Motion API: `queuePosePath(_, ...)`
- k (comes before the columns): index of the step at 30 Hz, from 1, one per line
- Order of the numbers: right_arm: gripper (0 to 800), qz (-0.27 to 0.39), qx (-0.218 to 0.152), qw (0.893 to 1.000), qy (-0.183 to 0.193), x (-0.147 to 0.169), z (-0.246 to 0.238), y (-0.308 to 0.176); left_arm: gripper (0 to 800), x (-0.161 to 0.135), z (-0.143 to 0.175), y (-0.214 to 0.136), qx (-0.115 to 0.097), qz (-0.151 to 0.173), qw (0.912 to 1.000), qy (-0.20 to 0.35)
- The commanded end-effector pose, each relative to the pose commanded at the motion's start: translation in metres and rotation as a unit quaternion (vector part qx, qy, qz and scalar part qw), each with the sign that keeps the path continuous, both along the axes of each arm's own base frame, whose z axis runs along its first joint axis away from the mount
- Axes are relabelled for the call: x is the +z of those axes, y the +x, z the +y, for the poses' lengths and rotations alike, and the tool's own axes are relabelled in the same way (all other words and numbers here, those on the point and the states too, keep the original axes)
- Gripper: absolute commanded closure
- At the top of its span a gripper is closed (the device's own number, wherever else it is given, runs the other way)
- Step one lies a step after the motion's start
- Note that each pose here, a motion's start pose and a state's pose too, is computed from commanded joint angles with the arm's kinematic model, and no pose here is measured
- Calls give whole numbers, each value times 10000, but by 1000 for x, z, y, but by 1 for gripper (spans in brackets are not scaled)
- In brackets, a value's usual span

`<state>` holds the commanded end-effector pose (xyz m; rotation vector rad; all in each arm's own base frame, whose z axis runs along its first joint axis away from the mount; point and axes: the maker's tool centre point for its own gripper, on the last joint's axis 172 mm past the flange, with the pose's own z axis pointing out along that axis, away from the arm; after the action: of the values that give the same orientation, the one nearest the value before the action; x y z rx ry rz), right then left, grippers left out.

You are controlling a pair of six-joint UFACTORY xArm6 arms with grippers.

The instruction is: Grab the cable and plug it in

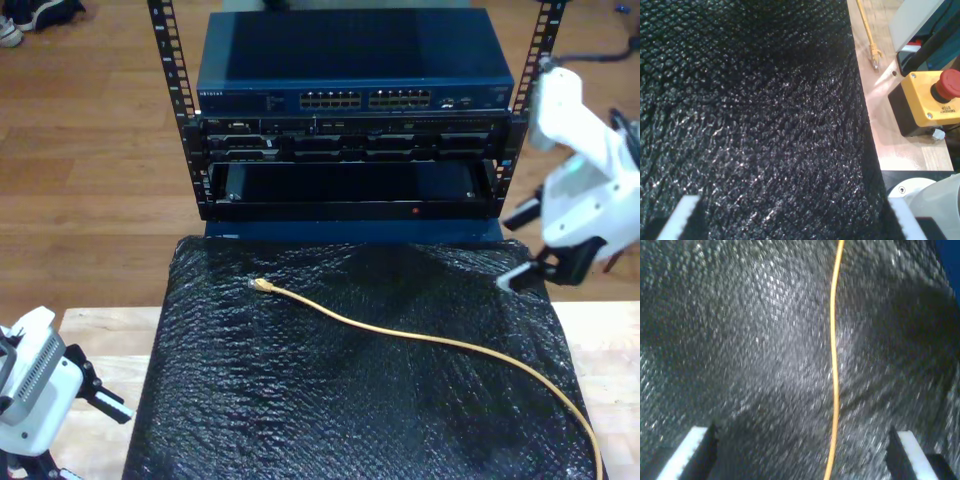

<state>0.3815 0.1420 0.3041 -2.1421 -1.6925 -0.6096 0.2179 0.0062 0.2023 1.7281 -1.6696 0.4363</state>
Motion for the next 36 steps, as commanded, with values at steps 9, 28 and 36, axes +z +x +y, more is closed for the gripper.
queuePosePath(9, 7, 91, 160, 9998, -51, -21, 73, 19, 0, 1, 3, 5, 21, -43, 10000, 35)
queuePosePath(28, 9, -119, -353, 9983, -440, -105, 141, 108, 0, -4, 1, 4, 70, 140, 9999, -27)
queuePosePath(36, 8, -22, -264, 9982, -543, -123, 164, 108, 0, -4, 3, 5, 152, 181, 9997, 20)
